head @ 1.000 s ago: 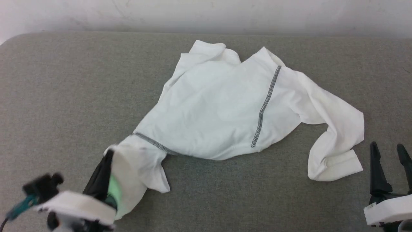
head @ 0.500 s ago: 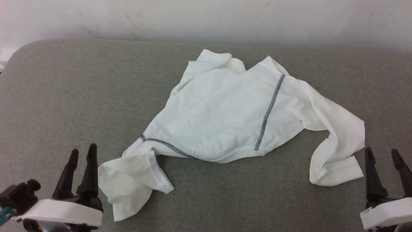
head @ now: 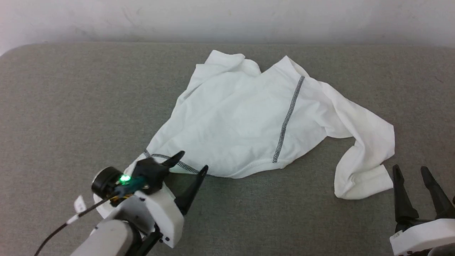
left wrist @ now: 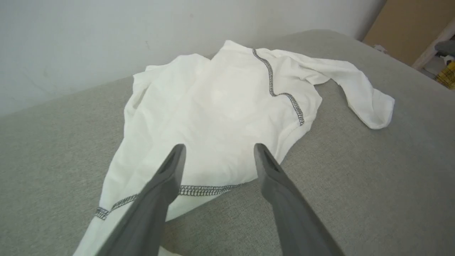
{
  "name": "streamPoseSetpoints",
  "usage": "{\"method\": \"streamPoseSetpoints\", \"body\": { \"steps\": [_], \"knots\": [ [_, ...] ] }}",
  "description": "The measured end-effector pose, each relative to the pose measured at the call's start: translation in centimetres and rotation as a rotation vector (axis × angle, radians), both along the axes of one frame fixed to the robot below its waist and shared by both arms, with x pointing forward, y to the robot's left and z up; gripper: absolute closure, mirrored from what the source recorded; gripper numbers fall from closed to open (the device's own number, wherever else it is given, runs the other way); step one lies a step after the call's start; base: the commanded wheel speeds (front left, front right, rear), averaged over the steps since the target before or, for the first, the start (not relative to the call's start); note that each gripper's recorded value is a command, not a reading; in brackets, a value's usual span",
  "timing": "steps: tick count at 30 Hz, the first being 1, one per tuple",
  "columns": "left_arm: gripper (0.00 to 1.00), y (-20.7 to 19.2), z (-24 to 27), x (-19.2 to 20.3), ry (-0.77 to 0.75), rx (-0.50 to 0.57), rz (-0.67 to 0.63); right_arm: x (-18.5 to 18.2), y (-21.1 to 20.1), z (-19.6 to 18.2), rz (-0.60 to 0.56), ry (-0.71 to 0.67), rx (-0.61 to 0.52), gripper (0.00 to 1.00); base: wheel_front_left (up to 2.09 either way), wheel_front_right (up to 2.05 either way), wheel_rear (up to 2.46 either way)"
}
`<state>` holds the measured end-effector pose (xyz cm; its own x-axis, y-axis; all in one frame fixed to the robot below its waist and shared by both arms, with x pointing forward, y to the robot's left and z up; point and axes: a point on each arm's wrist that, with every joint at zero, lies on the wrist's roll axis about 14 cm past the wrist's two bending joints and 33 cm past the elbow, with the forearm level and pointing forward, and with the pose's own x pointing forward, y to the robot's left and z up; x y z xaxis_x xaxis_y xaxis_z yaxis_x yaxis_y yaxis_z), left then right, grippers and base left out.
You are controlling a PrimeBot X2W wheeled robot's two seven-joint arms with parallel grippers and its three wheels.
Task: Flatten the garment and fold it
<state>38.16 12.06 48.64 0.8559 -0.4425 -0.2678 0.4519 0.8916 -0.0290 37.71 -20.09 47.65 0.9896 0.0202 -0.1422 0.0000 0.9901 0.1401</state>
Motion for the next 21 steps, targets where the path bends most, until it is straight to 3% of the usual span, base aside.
{"method": "streamPoseSetpoints", "body": {
  "steps": [5, 11, 13, 16, 21],
  "knots": [
    [0.0, -0.6, -5.0, 0.7, 0.12, 0.193, -0.11, -0.1, -0.7, -0.9, -0.024, 0.025, 0.004, 0.0, 0.0, 0.0, 0.0],
    [0.0, 0.2, -9.4, 0.9, 0.242, 0.301, -0.157, 0.0, -1.3, -1.2, -0.043, 0.029, 0.004, 0.0, 0.0, 0.0, 0.0],
    [1.0, -0.2, -9.2, 1.6, 0.227, 0.291, -0.164, -0.1, -1.5, -1.2, -0.05, 0.031, 0.004, 0.0, 0.0, 0.0, 0.0],
    [1.0, -1.5, -8.2, 2.3, 0.2, 0.217, -0.163, -0.1, -1.7, -1.2, -0.055, 0.029, 0.004, 0.0, 0.0, 0.0, 0.0],
    [1.0, -6.2, -3.3, 3.2, 0.108, -0.018, -0.201, 0.0, -1.5, -1.0, -0.052, 0.022, 0.017, 0.0, 0.0, 0.0, 0.0]
  ]
}}
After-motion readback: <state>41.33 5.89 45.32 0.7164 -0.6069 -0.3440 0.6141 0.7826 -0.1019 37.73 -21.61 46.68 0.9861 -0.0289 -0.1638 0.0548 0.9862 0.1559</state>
